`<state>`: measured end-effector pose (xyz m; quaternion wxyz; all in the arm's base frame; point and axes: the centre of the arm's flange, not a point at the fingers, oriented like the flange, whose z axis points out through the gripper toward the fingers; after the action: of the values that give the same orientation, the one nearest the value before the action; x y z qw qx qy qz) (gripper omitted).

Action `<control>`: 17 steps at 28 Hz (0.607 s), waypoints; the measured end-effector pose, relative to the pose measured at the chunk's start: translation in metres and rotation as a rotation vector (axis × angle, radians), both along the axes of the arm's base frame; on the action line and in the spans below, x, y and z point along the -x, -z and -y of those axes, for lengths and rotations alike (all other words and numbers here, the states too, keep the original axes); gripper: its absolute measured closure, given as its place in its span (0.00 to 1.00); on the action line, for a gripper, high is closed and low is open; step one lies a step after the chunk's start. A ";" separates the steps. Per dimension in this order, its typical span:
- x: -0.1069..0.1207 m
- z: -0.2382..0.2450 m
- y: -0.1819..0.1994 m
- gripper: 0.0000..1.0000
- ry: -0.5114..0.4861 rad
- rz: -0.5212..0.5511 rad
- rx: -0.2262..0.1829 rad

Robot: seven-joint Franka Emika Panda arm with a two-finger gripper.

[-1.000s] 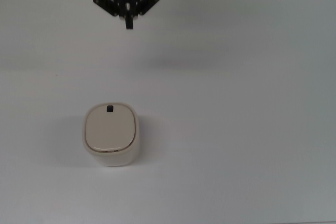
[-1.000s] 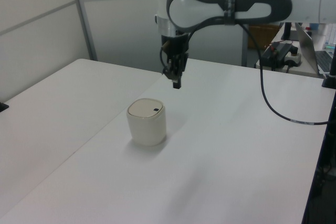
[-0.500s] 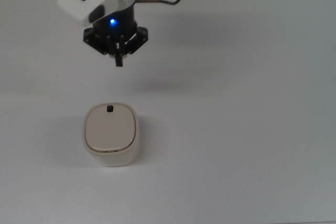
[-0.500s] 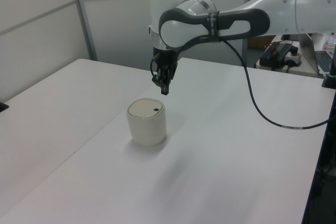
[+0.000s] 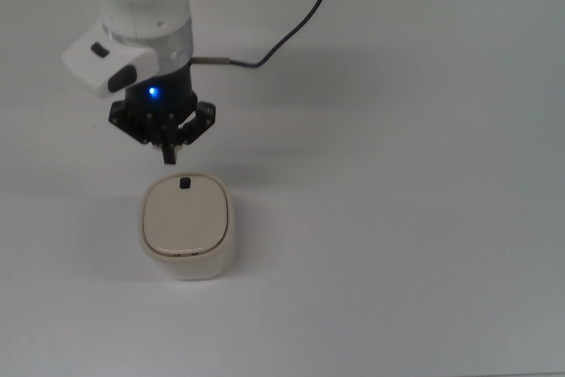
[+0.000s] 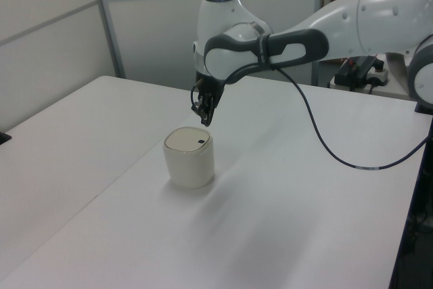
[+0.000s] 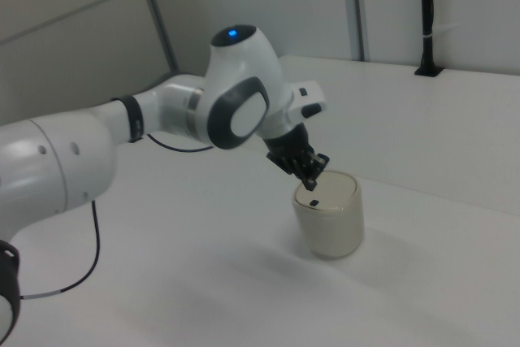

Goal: Open the trash can
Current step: 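Move the gripper down toward the lid of the cream trash can, then press the gripper fingers onto the lid's dark button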

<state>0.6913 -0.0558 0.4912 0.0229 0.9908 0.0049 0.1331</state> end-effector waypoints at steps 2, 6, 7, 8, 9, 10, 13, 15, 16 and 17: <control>-0.005 0.004 0.010 0.99 0.005 0.009 0.000; -0.009 0.006 0.020 0.99 0.006 0.011 -0.001; -0.009 0.006 0.023 0.99 0.006 0.009 -0.001; -0.010 0.006 0.026 0.99 0.006 0.006 -0.001; -0.011 0.006 0.027 0.99 0.006 0.006 -0.001; -0.012 0.006 0.029 0.99 0.006 0.010 -0.001; -0.017 0.006 0.037 0.99 0.004 0.029 -0.001; -0.019 0.006 0.043 0.99 0.003 0.029 -0.001; -0.019 0.005 0.046 0.99 0.002 0.025 -0.002; -0.020 0.004 0.050 0.99 0.001 0.020 -0.002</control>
<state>0.7114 -0.0599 0.4413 0.0220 0.9895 0.0041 0.1431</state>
